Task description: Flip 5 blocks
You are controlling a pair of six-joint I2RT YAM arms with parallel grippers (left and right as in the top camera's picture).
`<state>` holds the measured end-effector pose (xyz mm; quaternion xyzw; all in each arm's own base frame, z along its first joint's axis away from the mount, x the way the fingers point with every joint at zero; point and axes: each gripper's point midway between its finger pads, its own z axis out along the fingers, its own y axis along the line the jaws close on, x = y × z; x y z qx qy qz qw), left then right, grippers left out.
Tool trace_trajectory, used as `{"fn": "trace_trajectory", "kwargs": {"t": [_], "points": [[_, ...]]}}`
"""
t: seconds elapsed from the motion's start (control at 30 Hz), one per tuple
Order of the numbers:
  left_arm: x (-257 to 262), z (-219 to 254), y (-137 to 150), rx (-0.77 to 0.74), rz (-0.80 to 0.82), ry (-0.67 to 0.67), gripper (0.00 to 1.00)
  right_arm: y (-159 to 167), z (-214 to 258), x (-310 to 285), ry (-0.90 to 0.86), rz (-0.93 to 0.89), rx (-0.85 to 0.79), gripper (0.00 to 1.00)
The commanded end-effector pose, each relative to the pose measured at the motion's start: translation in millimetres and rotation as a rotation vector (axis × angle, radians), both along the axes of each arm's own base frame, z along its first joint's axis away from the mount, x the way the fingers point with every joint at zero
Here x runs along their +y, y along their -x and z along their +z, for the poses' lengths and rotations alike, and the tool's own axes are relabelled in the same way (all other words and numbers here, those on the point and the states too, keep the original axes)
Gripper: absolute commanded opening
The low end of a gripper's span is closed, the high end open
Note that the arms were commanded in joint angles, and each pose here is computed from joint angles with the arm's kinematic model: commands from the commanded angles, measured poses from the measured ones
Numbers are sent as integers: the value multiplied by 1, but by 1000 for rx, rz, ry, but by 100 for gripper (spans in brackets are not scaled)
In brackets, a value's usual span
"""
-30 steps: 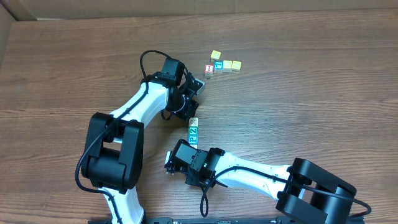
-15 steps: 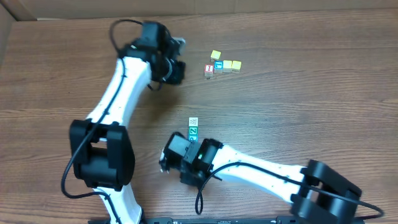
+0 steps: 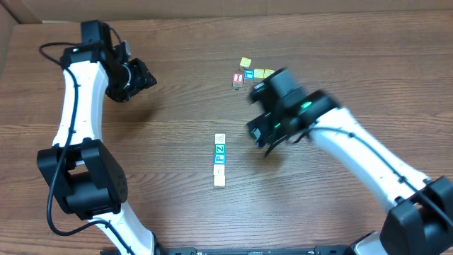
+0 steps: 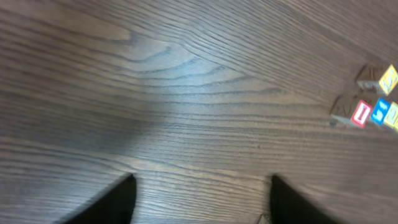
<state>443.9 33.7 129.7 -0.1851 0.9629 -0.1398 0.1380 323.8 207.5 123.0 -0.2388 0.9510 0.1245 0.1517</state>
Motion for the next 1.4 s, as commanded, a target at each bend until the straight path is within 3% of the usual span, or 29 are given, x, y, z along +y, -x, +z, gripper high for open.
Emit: {"fn": "trace_trajectory", "kwargs": {"t": [0.0,0.13,0.23,0.53,1.37], "points": [[-6,2,0,3,8,13,73,-25,7,-43,-45,-230,29,100],[-12,2,-2,-3,-6,12,96,-43,6,-97,-54,-411,45,100],[-17,2,-3,-6,-18,11,100,-50,6,-127,-54,-493,45,100],[-21,2,-3,-6,-27,11,100,-56,6,-165,-56,-593,45,100],[-21,2,-3,-6,-27,11,100,-56,6,-165,-56,-592,44,100]]}}
